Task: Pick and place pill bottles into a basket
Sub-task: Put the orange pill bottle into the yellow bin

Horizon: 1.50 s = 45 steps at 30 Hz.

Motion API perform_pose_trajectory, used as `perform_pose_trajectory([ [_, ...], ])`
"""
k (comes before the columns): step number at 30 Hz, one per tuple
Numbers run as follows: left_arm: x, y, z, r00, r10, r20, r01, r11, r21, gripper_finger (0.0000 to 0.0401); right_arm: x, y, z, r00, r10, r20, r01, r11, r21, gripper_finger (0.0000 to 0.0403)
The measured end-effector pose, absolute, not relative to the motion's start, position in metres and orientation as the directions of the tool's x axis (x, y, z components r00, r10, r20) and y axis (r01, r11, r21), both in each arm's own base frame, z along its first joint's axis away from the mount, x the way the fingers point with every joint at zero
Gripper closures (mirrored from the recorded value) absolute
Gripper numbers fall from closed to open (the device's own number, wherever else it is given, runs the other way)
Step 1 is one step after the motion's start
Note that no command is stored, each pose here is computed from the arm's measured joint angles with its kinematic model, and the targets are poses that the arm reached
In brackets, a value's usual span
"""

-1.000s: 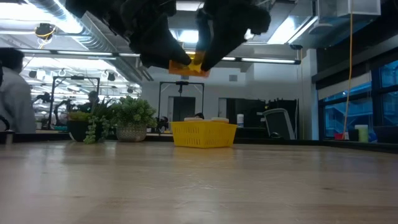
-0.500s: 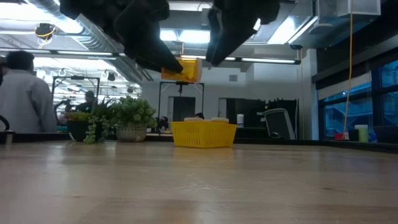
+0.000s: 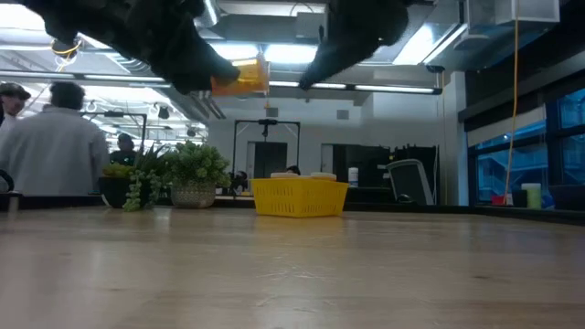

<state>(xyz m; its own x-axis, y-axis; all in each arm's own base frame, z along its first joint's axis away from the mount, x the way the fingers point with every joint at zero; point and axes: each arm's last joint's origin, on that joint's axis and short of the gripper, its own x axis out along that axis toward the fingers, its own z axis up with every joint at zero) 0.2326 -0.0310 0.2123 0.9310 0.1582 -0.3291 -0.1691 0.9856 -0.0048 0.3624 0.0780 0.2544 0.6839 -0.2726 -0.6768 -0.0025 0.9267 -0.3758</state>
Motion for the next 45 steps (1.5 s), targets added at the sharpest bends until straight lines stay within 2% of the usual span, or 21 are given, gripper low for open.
perform_pose_trajectory([
  [2, 0.228, -0.03, 0.21, 0.949, 0.155, -0.275, -0.164, 0.986, -0.007, 0.0222, 0.353, 0.076, 0.252, 0.74, -0.257, -0.621, 0.017, 0.931, -0.364, 0.0132],
  [9, 0.214, -0.026, 0.196, 0.987, 0.137, -0.082, -0.142, 0.988, -0.063, 0.0222, 0.324, 0.069, 0.242, 0.954, -0.124, -0.274, 0.049, 0.963, -0.264, 0.0132],
  [12, 0.211, -0.026, 0.197, 0.992, 0.122, -0.014, -0.122, 0.991, -0.058, 0.0222, 0.315, 0.063, 0.231, 0.992, -0.052, -0.117, 0.026, 0.976, -0.215, 0.0132],
  [18, 0.214, -0.029, 0.205, 0.993, 0.029, 0.112, -0.028, 1.0, -0.008, 0.0222, 0.308, 0.049, 0.216, 0.997, 0.013, 0.082, -0.003, 0.992, -0.126, 0.0132],
  [29, 0.231, -0.032, 0.191, 0.97, 0.017, 0.243, -0.029, 0.999, 0.045, 0.0222, 0.337, 0.045, 0.209, 0.994, 0.064, 0.09, -0.052, 0.99, -0.129, 0.0132],
  [36, 0.236, -0.034, 0.185, 0.964, -0.026, 0.263, 0.012, 0.998, 0.055, 0.0221, 0.348, 0.041, 0.213, 0.993, 0.048, 0.11, -0.034, 0.992, -0.124, 0.0132],
  [45, 0.254, -0.038, 0.187, 0.961, -0.042, 0.274, 0.017, 0.996, 0.092, 0.0221, 0.355, 0.044, 0.226, 0.986, 0.095, 0.14, -0.077, 0.988, -0.131, 0.0132],
])
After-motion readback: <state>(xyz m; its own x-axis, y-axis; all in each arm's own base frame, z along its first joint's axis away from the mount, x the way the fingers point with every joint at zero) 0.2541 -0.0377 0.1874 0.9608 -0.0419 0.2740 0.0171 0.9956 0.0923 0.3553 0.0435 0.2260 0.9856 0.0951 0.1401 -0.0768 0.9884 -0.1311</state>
